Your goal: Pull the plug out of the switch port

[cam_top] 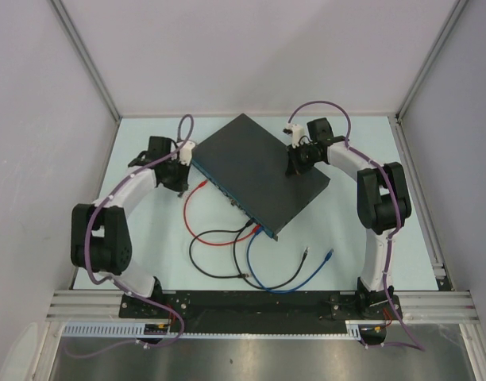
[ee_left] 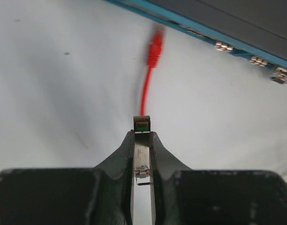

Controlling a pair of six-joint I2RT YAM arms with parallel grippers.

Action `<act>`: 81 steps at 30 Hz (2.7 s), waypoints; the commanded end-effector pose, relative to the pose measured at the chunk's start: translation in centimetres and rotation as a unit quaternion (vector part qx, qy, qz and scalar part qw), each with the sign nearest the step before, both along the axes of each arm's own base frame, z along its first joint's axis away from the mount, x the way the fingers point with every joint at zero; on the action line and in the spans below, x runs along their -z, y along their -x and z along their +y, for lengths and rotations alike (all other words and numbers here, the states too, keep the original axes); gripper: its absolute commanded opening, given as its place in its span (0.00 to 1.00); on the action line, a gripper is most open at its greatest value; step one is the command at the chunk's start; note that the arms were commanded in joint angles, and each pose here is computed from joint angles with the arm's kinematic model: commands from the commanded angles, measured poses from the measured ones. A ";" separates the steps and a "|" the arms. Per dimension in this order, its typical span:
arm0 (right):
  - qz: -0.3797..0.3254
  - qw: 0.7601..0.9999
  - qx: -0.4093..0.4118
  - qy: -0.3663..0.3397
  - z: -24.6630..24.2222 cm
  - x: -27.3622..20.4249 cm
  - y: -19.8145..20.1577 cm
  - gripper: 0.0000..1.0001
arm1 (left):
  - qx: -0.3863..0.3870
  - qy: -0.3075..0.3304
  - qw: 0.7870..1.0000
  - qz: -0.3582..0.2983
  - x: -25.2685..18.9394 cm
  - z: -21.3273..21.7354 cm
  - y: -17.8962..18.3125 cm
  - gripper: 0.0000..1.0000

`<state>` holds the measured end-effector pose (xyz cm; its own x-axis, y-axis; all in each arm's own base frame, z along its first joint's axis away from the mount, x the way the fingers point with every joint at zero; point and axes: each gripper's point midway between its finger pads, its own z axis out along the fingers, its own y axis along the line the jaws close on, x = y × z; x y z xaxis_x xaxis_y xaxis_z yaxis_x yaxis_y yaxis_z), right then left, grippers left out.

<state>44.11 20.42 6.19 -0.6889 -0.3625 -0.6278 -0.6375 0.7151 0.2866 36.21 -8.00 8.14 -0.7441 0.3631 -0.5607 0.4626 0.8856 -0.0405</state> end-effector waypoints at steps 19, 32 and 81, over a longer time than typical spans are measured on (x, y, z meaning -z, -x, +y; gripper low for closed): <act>0.048 0.994 0.046 0.088 -4.3 5.7 0.6 0.07 | -0.212 -0.117 0.970 -0.012 3.5 15.3 -3.4 0.03; 0.052 0.993 0.047 0.093 -4.9 5.5 0.8 0.07 | -0.175 0.048 0.983 -0.037 -1.7 8.6 -5.8 0.58; 0.053 0.992 0.018 0.117 -4.3 5.6 3.0 0.08 | 0.030 0.349 0.919 0.181 3.9 -12.7 0.4 0.47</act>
<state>44.00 20.46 6.22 -0.6658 -0.3811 -0.6415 -0.6496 0.7189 0.2472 35.92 -19.68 4.08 -0.9319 0.0145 -0.3623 0.3002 0.5914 -0.7484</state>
